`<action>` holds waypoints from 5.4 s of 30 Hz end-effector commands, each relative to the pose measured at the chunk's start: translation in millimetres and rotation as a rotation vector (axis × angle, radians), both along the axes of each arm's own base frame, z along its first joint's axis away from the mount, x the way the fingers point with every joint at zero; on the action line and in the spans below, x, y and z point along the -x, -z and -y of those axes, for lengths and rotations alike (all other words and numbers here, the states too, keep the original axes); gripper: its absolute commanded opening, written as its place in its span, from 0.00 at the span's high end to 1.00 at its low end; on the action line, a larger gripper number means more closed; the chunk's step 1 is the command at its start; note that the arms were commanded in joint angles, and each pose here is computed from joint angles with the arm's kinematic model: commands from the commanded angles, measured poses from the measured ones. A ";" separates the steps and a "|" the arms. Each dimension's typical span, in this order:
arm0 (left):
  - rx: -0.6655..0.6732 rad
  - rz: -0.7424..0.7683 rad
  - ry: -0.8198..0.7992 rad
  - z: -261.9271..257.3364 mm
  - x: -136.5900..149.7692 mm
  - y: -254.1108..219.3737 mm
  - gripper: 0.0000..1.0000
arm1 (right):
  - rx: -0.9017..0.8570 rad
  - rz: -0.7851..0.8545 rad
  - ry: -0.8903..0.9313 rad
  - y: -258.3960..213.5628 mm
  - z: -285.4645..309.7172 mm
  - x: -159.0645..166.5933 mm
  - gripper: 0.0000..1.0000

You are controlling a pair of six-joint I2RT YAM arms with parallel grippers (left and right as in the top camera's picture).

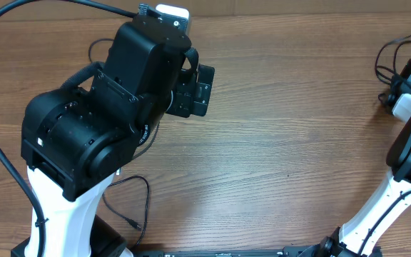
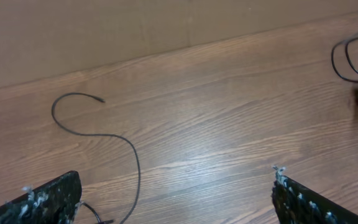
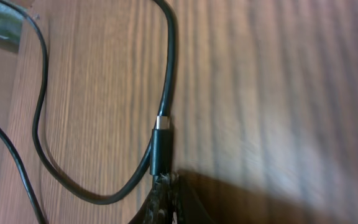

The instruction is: Untangle cables

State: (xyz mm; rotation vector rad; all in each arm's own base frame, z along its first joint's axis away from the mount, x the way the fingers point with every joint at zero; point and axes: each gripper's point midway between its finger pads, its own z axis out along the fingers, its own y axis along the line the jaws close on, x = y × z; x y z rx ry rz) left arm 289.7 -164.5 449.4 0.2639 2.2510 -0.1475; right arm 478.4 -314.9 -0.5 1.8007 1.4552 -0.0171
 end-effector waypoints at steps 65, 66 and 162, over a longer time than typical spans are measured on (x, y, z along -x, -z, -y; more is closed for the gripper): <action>0.065 0.467 -0.262 -30.9 -56.7 -101.5 0.12 | 0.697 0.031 -1.954 -353.5 -422.4 2.3 0.92; 0.081 0.522 -0.276 -33.6 -61.1 -116.1 0.12 | 0.714 0.023 -1.955 -356.3 -431.9 5.4 0.90; 0.455 -0.555 -1.582 -239.3 -3.9 401.4 0.24 | 0.747 -0.053 -1.856 -379.0 -447.0 35.2 0.27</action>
